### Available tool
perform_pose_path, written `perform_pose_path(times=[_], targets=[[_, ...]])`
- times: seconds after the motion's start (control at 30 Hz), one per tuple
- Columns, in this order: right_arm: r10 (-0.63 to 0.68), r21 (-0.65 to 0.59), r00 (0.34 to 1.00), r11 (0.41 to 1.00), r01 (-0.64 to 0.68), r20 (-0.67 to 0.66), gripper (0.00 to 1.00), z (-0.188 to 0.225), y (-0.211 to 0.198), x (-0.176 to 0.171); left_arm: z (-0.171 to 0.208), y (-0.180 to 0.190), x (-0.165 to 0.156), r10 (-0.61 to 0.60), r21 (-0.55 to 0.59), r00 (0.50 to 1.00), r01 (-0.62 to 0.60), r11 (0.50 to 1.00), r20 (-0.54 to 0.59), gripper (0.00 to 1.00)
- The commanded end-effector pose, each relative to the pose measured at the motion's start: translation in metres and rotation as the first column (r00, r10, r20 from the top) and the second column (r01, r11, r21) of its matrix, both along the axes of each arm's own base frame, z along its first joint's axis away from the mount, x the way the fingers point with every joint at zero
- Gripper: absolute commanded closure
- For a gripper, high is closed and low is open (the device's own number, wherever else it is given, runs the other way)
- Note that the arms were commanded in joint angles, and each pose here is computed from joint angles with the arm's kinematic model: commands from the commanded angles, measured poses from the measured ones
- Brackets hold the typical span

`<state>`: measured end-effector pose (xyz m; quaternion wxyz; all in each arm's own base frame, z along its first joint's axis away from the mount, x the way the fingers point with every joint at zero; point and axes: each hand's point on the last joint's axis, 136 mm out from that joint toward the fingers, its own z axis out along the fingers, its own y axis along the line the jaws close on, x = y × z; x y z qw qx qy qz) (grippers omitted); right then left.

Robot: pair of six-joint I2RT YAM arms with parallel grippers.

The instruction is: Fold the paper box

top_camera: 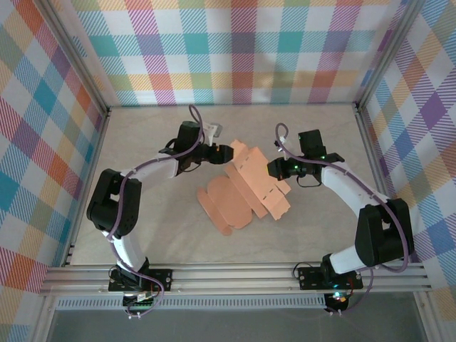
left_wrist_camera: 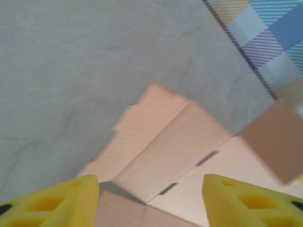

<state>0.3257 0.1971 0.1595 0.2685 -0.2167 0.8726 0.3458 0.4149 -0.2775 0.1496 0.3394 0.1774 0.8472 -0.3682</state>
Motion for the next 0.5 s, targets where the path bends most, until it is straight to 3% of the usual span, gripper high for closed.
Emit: perform_pose_path(times=[0.0,0.17,0.47], targets=[[0.052,0.112,0.995,0.992,-0.061,0.080,1.00,0.041,0.007,-0.004,0.011,0.003,-0.008,-0.032,-0.045,0.999,0.033,0.998,0.020,0.32],[0.063,0.167,0.993,0.983,-0.079,0.101,1.00,0.056,0.006,-0.008,0.002,0.010,-0.016,-0.067,-0.064,0.998,0.065,0.996,-0.018,0.32],[0.056,0.168,0.997,0.984,-0.065,0.059,1.00,0.050,0.004,-0.006,0.008,0.004,-0.026,-0.130,-0.125,0.991,0.126,0.984,-0.027,0.54]])
